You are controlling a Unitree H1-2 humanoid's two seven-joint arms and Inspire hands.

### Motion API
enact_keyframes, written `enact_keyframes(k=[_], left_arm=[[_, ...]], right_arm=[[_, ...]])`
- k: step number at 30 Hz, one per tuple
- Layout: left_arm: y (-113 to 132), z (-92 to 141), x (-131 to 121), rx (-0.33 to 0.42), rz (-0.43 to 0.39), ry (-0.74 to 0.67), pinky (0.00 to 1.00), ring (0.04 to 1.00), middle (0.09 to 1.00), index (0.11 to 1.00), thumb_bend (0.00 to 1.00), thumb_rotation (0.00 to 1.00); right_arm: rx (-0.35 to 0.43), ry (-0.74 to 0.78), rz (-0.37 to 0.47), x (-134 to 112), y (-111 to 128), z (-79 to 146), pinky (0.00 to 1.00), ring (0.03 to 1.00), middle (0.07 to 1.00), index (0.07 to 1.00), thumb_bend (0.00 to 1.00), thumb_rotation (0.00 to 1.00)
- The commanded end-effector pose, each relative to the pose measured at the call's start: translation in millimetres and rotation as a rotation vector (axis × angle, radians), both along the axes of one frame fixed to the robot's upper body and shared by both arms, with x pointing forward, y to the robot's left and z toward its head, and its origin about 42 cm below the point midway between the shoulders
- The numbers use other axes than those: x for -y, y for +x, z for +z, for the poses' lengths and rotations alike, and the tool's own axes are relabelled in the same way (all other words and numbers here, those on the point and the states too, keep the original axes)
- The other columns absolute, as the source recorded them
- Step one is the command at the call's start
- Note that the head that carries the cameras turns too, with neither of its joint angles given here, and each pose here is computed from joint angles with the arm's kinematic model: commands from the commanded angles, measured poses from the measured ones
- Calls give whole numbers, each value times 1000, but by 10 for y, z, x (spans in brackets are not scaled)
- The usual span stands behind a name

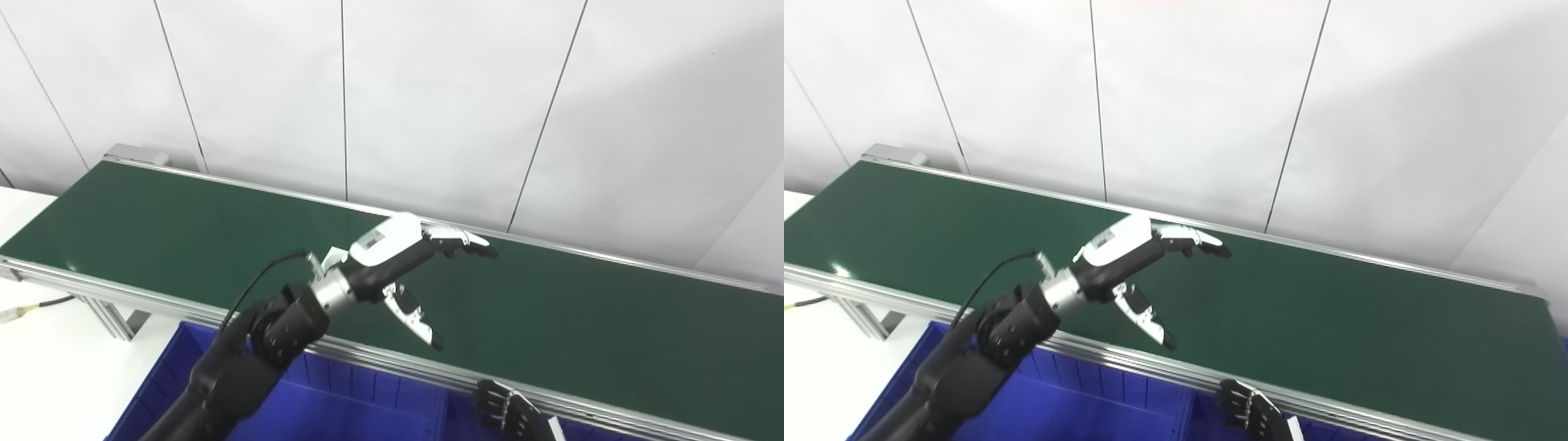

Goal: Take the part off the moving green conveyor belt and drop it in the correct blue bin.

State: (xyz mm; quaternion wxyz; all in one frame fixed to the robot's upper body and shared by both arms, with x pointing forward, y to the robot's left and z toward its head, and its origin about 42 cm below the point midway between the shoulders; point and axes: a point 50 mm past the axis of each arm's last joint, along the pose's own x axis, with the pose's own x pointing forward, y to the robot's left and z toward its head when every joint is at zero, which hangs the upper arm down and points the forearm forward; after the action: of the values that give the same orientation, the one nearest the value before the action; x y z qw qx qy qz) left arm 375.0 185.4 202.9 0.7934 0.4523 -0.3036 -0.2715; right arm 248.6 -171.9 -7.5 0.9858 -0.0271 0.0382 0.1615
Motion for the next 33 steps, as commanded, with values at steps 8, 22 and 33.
enact_keyframes(k=[8,22,33], left_arm=[[490,-66,87,52,87,146,657,758,807,788,1000,143],[929,-287,296,-65,193,264,686,810,871,846,1000,192],[1034,-324,385,-139,223,285,700,838,899,888,1000,253]], right_arm=[[94,24,2,-116,88,140,636,707,752,730,911,123],[96,29,-5,-113,10,145,642,711,754,731,915,120],[98,21,-12,-144,-25,143,635,703,748,727,915,129]])
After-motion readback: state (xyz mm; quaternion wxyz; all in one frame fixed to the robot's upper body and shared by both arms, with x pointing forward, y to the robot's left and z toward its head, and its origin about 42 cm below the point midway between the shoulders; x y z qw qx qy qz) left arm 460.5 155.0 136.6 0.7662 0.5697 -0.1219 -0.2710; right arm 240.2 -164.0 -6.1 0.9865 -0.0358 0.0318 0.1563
